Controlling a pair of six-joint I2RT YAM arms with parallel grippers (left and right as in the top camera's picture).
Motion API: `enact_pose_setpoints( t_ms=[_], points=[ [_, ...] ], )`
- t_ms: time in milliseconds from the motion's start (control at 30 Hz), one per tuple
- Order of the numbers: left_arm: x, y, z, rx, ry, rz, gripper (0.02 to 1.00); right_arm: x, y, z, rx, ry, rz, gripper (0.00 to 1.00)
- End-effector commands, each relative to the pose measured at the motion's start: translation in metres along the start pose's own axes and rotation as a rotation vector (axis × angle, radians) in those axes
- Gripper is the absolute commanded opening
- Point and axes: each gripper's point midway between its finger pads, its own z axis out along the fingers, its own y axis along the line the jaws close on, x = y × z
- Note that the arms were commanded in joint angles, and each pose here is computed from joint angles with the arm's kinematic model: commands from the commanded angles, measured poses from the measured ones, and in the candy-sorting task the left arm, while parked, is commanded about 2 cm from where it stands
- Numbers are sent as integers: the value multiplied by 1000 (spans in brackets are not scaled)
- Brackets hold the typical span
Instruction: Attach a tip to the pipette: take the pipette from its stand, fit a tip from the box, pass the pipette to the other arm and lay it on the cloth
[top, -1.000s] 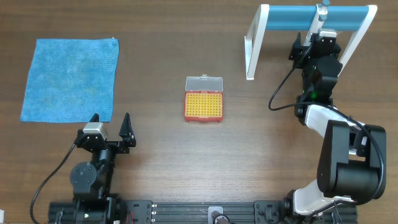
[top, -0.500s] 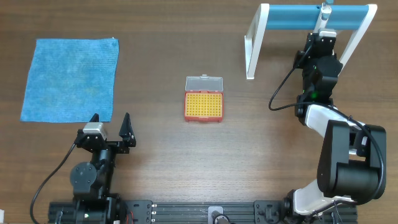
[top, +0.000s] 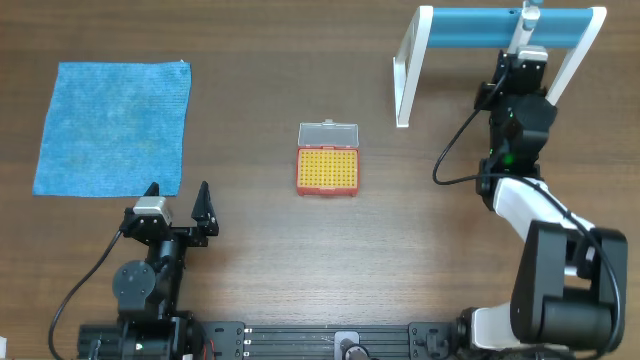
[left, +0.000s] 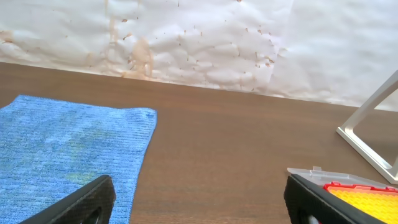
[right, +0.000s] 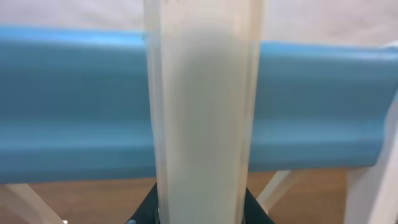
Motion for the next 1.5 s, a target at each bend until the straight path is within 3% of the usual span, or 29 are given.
enact_pose_setpoints(
  t_ms=[33, 167, 267, 400, 467, 633, 833, 1000, 1500],
  points=[
    [1, 4, 0, -22, -3, 5, 879, -16, 12, -17, -59, -44, 0, 77],
    [1, 4, 0, -22, -3, 5, 879, -26, 37, -38, -157, -76, -3, 77],
    [1, 4, 0, -22, -3, 5, 879, -37, 83, -70, -280, -118, -5, 80],
    [1, 4, 0, -22, -3, 5, 877, -43, 179, -136, -613, -181, 4, 80],
    [1, 4, 0, -22, -3, 5, 879, -48, 209, -161, -708, -232, 23, 77],
    [1, 4, 0, -22, -3, 5, 879, -52, 255, -200, -848, -345, 43, 77],
    [1, 4, 0, -22, -3, 5, 882, -5, 303, -210, -1001, -273, 49, 77],
    [1, 4, 0, -22, -3, 5, 879, 14, 318, -214, -1039, -223, 37, 77],
    [1, 4, 0, -22, -3, 5, 879, 8, 321, -181, -988, -242, 41, 77]
  ],
)
